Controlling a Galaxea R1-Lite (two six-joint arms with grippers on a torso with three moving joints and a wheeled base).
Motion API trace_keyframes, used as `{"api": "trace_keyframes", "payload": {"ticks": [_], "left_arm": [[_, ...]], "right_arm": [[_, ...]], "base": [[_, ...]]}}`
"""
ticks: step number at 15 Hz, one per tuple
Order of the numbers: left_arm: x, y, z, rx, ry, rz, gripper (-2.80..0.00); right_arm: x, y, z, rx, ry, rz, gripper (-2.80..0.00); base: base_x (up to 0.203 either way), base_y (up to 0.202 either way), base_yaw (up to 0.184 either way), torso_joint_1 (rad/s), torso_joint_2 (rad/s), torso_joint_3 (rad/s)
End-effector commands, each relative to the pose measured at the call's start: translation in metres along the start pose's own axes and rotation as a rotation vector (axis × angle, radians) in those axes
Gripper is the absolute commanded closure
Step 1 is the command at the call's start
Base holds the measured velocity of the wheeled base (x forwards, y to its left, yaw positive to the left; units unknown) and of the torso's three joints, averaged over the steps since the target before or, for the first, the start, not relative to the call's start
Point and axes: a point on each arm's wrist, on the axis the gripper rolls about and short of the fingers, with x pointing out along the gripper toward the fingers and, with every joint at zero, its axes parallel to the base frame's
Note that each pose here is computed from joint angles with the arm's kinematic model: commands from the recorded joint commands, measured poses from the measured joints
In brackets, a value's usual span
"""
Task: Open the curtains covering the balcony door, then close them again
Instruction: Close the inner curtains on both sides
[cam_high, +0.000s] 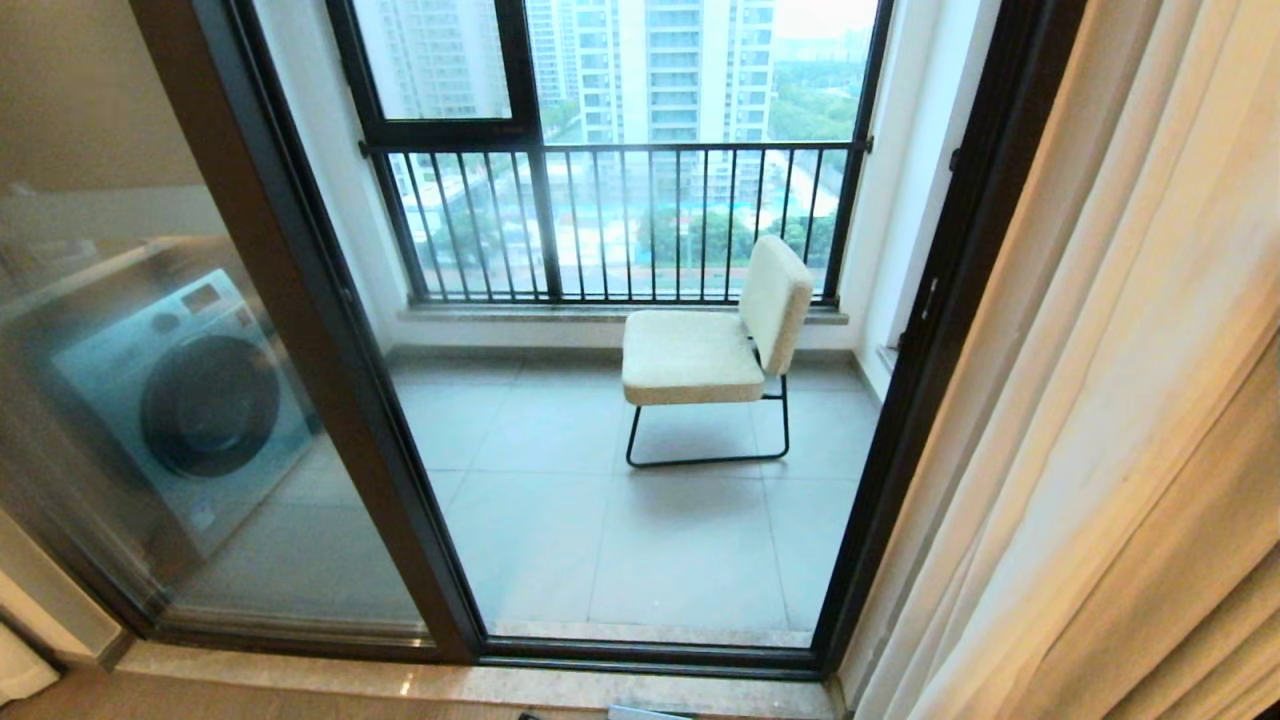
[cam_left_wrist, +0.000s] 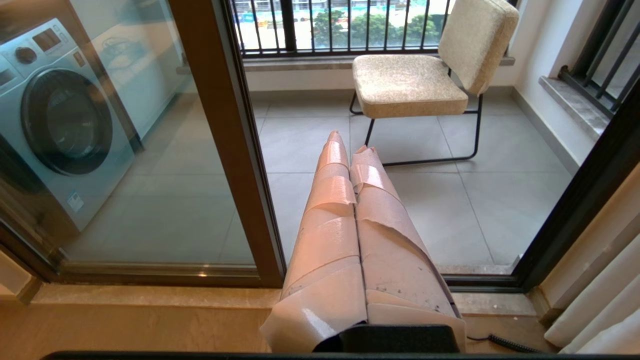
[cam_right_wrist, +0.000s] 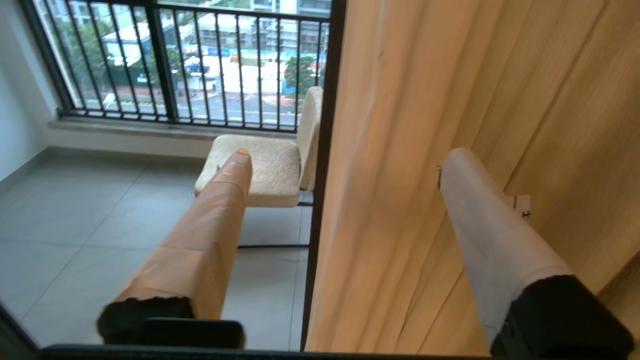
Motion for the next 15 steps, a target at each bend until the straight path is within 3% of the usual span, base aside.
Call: {"api": "trace_keyframes", "payload": {"ticks": [1,15], "left_arm": [[0.0,0.0,0.0,0.0,0.0,0.0,0.0],[0.0,0.0,0.0,0.0,0.0,0.0,0.0]], "right_arm": [[0.032,-0.006,-0.008,0.006,0.039,-0.008,-2.8],[0.164,-0.03,-0.02,-0.009,-0.039,-0.037,-2.8]], "base": [[0.0,0.0,0.0,0.0,0.0,0.0],[0.0,0.0,0.0,0.0,0.0,0.0]]}}
